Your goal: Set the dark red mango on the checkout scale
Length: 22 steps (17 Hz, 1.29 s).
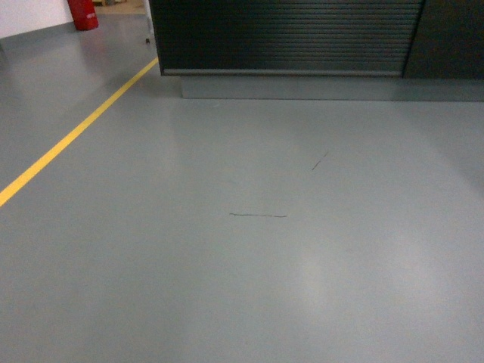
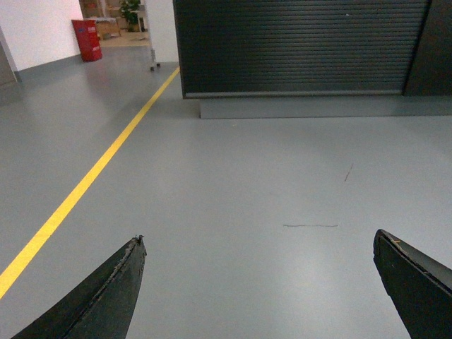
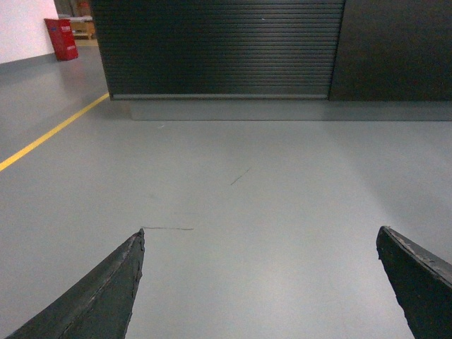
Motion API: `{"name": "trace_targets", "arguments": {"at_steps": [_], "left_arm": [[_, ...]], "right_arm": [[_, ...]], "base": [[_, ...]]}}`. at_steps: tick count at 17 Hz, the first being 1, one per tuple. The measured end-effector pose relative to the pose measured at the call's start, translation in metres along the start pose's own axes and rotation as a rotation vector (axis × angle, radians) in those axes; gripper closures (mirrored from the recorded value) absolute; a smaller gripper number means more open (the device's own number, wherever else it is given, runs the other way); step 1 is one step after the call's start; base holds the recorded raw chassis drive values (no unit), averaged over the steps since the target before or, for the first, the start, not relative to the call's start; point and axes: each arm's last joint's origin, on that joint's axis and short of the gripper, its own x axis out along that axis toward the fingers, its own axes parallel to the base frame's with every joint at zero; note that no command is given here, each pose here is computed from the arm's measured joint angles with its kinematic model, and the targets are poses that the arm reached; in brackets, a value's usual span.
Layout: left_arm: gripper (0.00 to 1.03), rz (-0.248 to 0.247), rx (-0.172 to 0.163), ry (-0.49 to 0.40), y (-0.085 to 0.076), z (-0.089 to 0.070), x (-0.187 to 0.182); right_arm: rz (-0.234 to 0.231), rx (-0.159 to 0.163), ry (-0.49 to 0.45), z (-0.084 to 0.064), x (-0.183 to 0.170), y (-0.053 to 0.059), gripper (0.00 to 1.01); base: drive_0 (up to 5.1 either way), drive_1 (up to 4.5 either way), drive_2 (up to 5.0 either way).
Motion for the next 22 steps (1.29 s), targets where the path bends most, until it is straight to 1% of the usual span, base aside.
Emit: {"name": "trace_targets", "arguments": {"at_steps": [3, 5, 22], "left_arm": [[0.05, 0.000, 0.000, -0.001, 0.0000, 0.0001, 0.0000], [0.05, 0.000, 0.000, 0.000, 0.0000, 0.0000, 0.0000], [0.05, 0.000, 0.000, -0.001, 0.0000, 0.0001, 0.0000]], "right_arm": [[0.000, 0.000, 0.000, 0.0000, 0.0000, 0.0000, 0.03], [0.000, 0.000, 0.000, 0.0000, 0.0000, 0.0000, 0.03], [0.000, 0.000, 0.000, 0.0000, 0.0000, 0.0000, 0.03]], "base": [[0.0, 0.00, 0.0], [0.0, 1.72, -1.7], [0.1, 2.08, -1.9]]}}
